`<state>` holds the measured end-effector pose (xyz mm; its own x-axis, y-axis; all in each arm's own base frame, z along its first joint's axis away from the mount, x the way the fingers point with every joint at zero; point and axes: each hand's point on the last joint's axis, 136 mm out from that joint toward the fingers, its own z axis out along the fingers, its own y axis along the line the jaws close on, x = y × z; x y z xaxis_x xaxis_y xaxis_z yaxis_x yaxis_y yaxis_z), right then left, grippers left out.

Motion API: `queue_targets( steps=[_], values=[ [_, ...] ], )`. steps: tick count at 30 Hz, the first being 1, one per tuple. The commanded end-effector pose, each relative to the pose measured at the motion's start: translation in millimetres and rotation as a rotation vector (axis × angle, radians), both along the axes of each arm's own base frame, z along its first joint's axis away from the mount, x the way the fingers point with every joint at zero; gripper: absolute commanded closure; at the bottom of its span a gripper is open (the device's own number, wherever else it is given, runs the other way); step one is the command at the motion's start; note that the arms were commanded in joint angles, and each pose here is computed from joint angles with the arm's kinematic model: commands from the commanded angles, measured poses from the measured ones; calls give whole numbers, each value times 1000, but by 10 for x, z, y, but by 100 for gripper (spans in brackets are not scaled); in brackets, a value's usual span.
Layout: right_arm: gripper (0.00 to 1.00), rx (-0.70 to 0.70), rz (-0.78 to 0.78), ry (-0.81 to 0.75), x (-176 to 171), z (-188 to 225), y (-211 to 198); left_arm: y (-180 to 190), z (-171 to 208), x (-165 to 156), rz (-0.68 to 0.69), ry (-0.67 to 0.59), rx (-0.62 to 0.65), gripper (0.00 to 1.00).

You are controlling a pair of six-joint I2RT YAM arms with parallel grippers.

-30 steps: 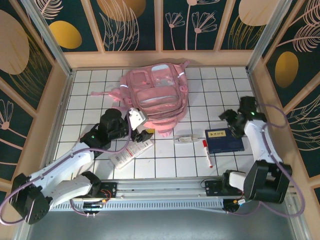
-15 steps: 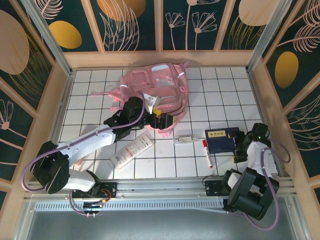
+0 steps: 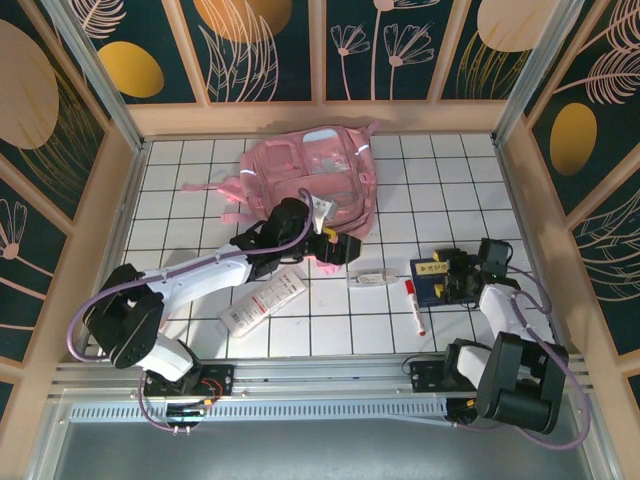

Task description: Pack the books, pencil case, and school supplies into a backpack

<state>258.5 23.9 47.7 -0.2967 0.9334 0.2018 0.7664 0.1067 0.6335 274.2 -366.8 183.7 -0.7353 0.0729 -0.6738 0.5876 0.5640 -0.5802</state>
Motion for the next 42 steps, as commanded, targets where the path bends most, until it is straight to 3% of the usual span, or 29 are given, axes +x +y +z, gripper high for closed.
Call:
queue_targets(
  steps=[1,6,11,16,21,25,31,38,42],
  values=[
    [25,27,-38,-47,232,106,78,-103,175,67,11,-11,-55,1],
    [14,-125,-92,55,26,200,-259,-256,206,80,-64,-49,-34,1],
    [14,-177,-215,97,-359,140,-711,-620,97,169,-171,-100,28,2],
    [11,-246,-208,153,-564,-46,-758,-978,30,252,-225,-153,72,2],
    [12,-175,-155,18,-412,-236,-599,-1285,-117,334,-270,-191,64,5],
    [15,-197,-78,-127,-196,-114,-565,-1532,-326,384,-296,-177,51,9],
    [29,-233,32,-272,52,124,-535,-1836,-471,497,-284,-132,40,15],
    [53,-249,134,-312,239,201,-501,-1899,-710,656,-223,-106,110,22],
    [58,-287,178,-320,321,261,-503,-1930,-834,728,-211,-98,146,23]
  ],
)
